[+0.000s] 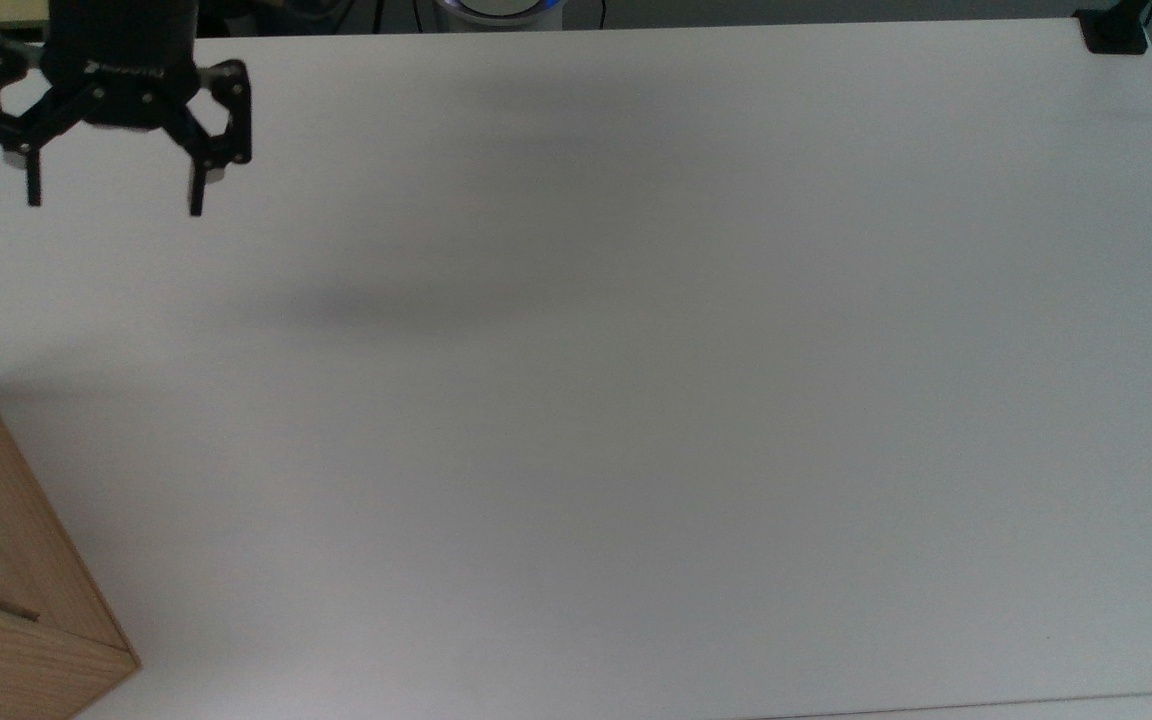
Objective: Open the drawer by sliding it
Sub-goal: 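Lower the gripper onto the black bar handle and close on it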
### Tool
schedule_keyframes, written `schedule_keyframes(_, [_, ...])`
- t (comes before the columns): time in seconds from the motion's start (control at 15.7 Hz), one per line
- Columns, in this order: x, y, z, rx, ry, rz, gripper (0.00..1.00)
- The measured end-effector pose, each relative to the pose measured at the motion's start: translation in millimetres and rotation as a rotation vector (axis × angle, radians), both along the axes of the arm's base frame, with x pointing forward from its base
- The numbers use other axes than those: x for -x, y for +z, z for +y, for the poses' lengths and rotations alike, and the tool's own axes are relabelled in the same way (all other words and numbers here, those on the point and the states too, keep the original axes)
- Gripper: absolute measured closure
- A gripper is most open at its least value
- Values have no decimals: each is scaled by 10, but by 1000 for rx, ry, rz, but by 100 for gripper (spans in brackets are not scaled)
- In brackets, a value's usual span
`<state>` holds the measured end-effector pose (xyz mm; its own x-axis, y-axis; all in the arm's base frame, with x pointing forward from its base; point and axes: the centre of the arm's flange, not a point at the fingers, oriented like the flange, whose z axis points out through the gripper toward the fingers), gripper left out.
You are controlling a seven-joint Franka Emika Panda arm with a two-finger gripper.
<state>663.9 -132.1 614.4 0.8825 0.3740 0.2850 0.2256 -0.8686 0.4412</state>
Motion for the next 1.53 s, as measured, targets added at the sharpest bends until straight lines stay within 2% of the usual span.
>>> schedule_keyframes(0.38, [-359, -509, -473, 164, 50, -124, 0])
schedule_keyframes(0.57, [-448, -695, -678, 270, 96, -169, 0])
schedule_keyframes(0.7, [-467, -801, -812, 317, 113, -183, 3])
schedule_keyframes(0.89, [-475, -937, -978, 339, 121, -193, 22])
schedule_keyframes(1.28, [-495, -1127, -1084, 412, 166, -167, 30])
schedule_keyframes(1.34, [-480, -1119, -1128, 420, 165, -170, 37])
schedule_keyframes(1.47, [-460, -1107, -1186, 426, 162, -172, 60])
schedule_keyframes(1.53, [-459, -1103, -1191, 427, 162, -172, 69])
